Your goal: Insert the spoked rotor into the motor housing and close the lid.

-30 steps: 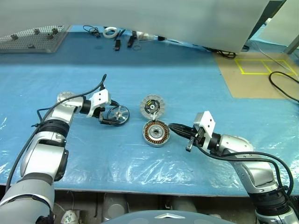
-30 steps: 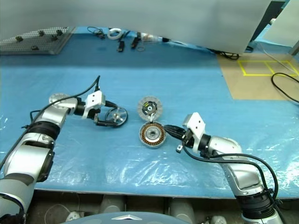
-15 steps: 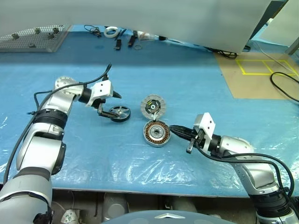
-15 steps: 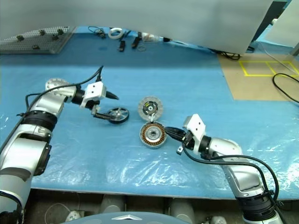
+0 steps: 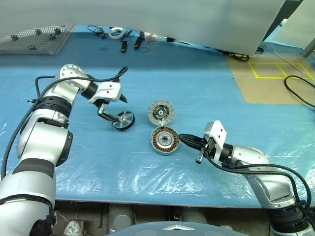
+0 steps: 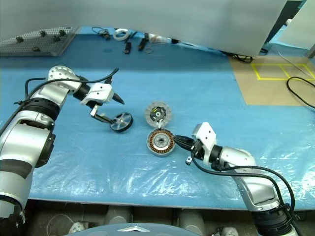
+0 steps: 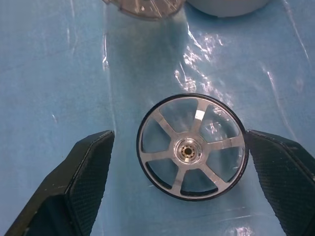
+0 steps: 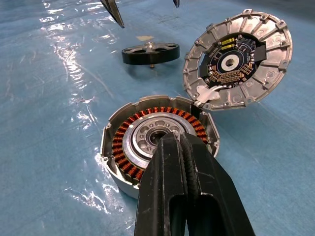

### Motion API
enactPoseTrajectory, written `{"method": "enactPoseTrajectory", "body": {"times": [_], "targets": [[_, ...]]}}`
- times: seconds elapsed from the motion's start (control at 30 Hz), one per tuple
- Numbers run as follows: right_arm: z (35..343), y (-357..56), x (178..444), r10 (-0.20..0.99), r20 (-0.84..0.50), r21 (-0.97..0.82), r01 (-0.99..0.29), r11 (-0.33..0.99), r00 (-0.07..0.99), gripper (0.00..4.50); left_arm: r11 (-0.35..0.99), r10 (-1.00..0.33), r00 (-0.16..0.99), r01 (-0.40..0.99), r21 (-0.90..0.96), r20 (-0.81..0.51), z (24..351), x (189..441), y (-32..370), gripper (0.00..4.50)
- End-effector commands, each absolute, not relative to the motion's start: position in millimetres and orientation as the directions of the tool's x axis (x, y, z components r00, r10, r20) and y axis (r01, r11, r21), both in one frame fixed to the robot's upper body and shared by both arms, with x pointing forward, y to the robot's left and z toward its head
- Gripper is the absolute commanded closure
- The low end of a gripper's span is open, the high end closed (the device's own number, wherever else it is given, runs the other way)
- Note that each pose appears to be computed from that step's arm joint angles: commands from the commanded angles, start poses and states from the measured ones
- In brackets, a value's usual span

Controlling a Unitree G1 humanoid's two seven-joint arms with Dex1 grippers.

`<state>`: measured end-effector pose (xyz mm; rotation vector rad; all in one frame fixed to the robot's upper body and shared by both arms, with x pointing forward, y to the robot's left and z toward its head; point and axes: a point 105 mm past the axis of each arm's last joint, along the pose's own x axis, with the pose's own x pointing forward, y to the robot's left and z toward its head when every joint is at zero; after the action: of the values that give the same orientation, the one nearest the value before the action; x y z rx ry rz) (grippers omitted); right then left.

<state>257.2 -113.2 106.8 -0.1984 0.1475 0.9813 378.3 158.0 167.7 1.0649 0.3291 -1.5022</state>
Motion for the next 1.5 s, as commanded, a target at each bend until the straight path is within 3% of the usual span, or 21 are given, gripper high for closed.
{"method": "enactPoseTrajectory", "body": {"times": [0.03,0.13,0.33,0.43,0.93,1.13,1.5], "targets": [[113,-112,252,0.811,-0.194,-0.118,-0.833,0.54,0.552,4.5,-0.278,-0.638,0.144,0.873,0.401,-0.757,182,380,156,0.37],[111,-113,250,0.81,-0.198,-0.111,-0.834,0.541,0.552,4.5,-0.301,-0.612,0.132,0.873,0.384,-0.779,173,378,161,1.16],[112,-114,252,0.809,-0.204,-0.114,-0.834,0.54,0.552,4.5,-0.316,-0.589,0.121,0.875,0.366,-0.799,169,376,164,1.16],[113,-113,254,0.81,-0.202,-0.113,-0.835,0.538,0.55,4.5,-0.329,-0.576,0.116,0.874,0.359,-0.809,163,375,165,1.72],[102,-118,248,0.799,-0.212,-0.094,-0.826,0.556,0.563,4.5,-0.332,-0.55,0.11,0.881,0.338,-0.828,147,380,153,1.72],[106,-114,246,0.793,-0.209,-0.095,-0.819,0.566,0.572,4.5,-0.29,-0.515,0.176,0.885,0.364,-0.839,142,388,155,1.72],[103,-119,248,0.777,-0.223,-0.094,-0.807,0.583,0.588,4.5,-0.326,-0.513,0.129,0.886,0.331,-0.849,133,384,147,1.72]]}}
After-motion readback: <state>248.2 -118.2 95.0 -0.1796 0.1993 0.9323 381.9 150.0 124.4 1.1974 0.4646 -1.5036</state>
